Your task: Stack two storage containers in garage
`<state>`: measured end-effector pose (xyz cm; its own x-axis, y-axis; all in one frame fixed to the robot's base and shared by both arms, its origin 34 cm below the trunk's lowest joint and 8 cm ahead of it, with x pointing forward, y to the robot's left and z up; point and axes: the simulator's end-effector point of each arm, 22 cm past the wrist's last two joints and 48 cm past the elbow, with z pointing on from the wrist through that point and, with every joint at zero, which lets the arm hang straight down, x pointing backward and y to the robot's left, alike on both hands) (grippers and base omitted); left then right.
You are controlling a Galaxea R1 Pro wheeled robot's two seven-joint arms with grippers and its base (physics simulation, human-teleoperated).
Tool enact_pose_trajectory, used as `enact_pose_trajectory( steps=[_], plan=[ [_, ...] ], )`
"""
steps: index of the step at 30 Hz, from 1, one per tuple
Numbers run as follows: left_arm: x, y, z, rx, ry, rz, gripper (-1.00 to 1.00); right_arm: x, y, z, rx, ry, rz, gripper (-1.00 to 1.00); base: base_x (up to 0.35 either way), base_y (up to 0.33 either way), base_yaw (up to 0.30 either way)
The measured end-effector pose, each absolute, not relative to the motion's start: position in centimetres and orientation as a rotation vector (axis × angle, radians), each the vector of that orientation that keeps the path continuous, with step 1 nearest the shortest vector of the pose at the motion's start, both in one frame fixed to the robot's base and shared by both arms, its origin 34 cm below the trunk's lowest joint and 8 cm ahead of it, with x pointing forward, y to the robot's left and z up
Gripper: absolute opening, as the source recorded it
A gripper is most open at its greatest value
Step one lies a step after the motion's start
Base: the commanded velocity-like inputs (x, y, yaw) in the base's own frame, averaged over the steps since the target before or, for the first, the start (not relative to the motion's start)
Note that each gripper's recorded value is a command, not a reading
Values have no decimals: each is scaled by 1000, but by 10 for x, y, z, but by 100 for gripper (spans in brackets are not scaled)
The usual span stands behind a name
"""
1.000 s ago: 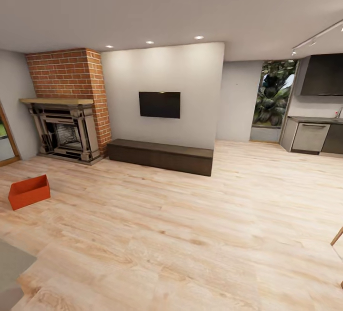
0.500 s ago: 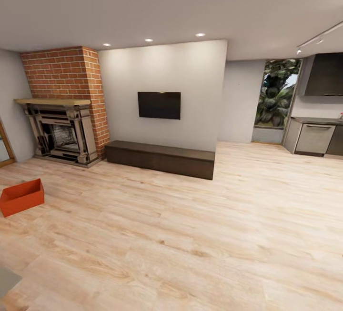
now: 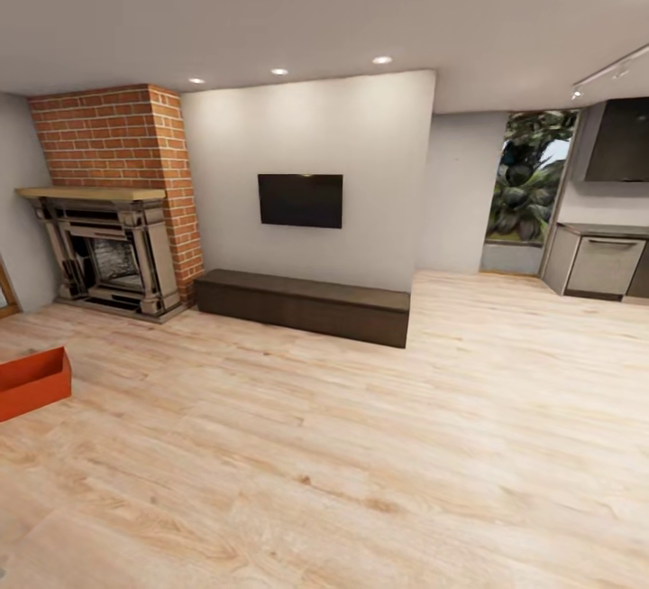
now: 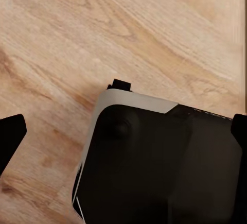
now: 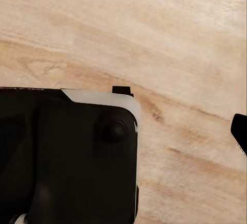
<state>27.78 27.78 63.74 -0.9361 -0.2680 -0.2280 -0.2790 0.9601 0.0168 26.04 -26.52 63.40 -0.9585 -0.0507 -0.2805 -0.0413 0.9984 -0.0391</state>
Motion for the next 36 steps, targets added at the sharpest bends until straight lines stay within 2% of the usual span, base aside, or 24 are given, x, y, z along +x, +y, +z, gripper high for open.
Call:
enact_pose_trajectory(
  steps=[36],
  plan=[
    [278, 278, 637, -416, 2884, 72, 100, 260, -265, 634, -67, 2855, -47, 100, 322, 0, 0]
  ],
)
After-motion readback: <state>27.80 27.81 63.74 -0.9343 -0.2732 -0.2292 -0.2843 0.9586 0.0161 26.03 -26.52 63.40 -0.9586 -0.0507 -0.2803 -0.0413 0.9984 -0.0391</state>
